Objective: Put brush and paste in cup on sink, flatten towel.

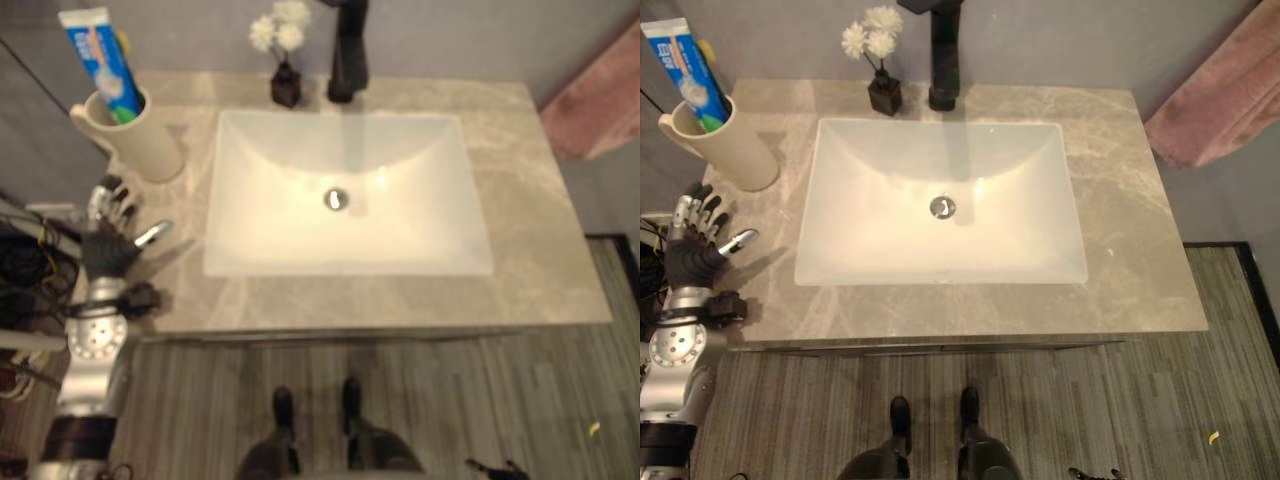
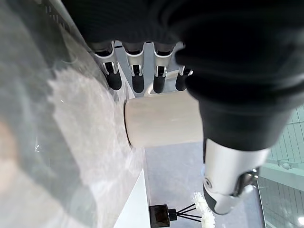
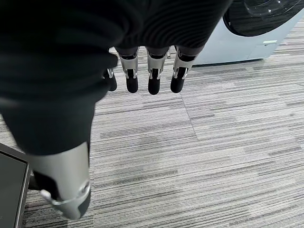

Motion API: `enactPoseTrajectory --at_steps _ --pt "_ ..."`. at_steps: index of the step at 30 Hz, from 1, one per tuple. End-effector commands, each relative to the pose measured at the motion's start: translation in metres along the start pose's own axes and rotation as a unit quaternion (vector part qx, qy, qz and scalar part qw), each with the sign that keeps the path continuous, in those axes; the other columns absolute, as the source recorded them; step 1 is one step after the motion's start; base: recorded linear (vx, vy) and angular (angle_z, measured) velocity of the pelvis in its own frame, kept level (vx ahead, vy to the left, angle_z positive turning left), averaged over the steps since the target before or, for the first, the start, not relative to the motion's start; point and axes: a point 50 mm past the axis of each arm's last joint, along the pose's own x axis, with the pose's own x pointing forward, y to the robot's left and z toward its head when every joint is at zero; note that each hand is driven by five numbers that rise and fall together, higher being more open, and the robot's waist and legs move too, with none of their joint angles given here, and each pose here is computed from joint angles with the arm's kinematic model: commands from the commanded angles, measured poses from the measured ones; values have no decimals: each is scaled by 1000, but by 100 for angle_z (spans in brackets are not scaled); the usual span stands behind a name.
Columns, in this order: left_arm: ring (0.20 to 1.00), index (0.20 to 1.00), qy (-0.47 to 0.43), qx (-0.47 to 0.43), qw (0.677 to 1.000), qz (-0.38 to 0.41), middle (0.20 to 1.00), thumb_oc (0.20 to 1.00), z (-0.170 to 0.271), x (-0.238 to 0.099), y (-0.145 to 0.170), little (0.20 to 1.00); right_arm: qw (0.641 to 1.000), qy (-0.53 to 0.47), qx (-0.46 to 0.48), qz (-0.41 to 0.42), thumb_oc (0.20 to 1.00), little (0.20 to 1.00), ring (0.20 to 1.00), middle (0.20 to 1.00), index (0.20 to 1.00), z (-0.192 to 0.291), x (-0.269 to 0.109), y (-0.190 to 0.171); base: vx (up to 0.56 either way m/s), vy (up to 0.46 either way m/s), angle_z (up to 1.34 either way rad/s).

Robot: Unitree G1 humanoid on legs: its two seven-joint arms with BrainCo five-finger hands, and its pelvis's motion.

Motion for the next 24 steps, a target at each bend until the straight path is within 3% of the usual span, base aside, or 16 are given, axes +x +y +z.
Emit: enactPoseTrajectory --at_steps 1,24 --pt "1000 1000 -34 13 999 29 1000 1000 13 15 16 1000 999 6 -28 -25 1000 1000 1000 1000 1000 -7 1 -19 5 1 4" --pt "1000 1000 -85 15 996 20 1000 1000 36 42 4 1000 999 -18 -33 -23 1000 1000 1000 1000 1000 4 2 -20 0 0 0"
